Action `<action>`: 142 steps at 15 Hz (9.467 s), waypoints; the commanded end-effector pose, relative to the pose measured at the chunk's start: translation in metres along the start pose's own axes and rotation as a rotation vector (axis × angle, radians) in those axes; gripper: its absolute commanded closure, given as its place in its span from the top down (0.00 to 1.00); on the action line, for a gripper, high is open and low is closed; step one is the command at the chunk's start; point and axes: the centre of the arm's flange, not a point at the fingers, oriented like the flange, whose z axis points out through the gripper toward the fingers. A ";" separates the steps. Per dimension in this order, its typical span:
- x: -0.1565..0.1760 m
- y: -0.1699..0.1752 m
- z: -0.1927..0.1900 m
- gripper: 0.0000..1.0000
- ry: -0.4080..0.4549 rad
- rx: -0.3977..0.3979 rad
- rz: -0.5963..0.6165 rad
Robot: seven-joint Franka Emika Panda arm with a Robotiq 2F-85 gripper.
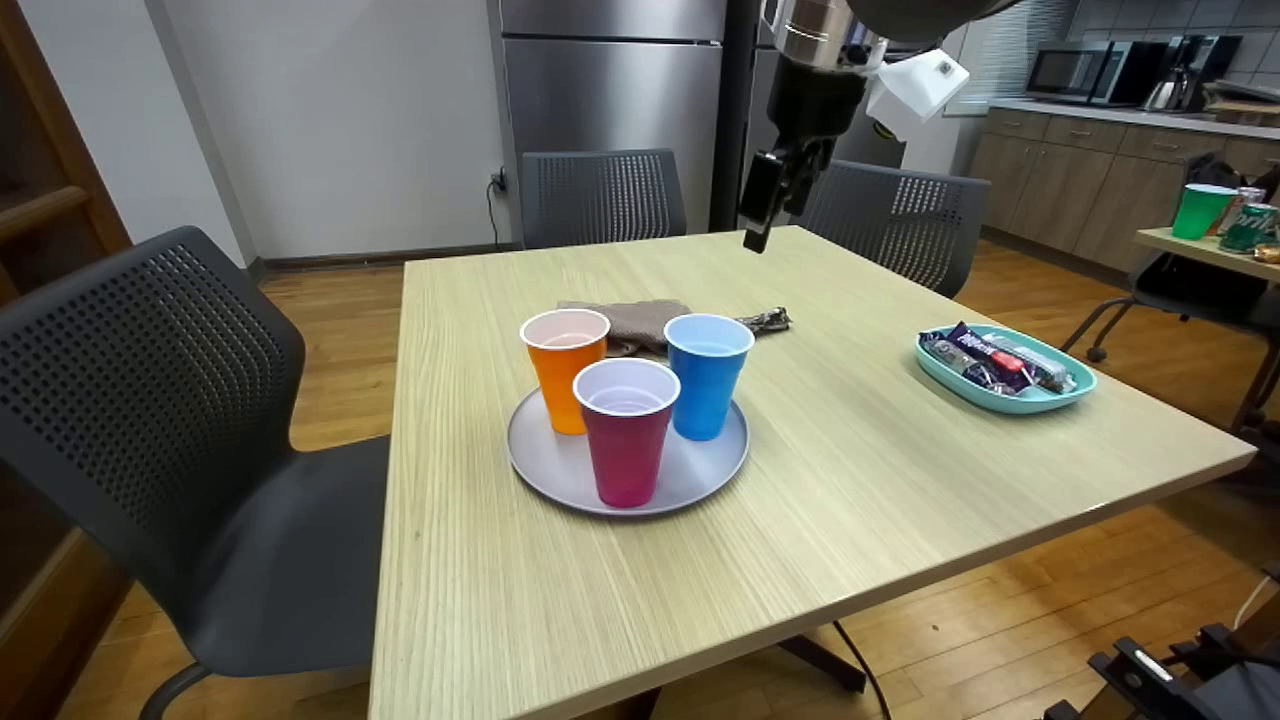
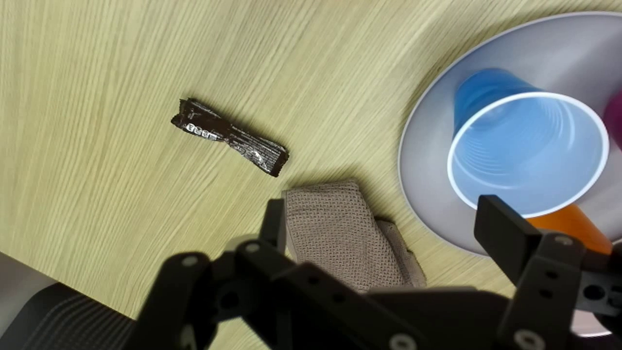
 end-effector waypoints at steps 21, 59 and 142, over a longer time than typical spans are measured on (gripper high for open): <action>0.042 0.137 0.071 1.00 -0.088 0.067 0.246; 0.042 0.154 0.172 1.00 -0.256 0.046 1.312; -0.146 0.185 0.087 0.03 -0.336 -0.043 0.876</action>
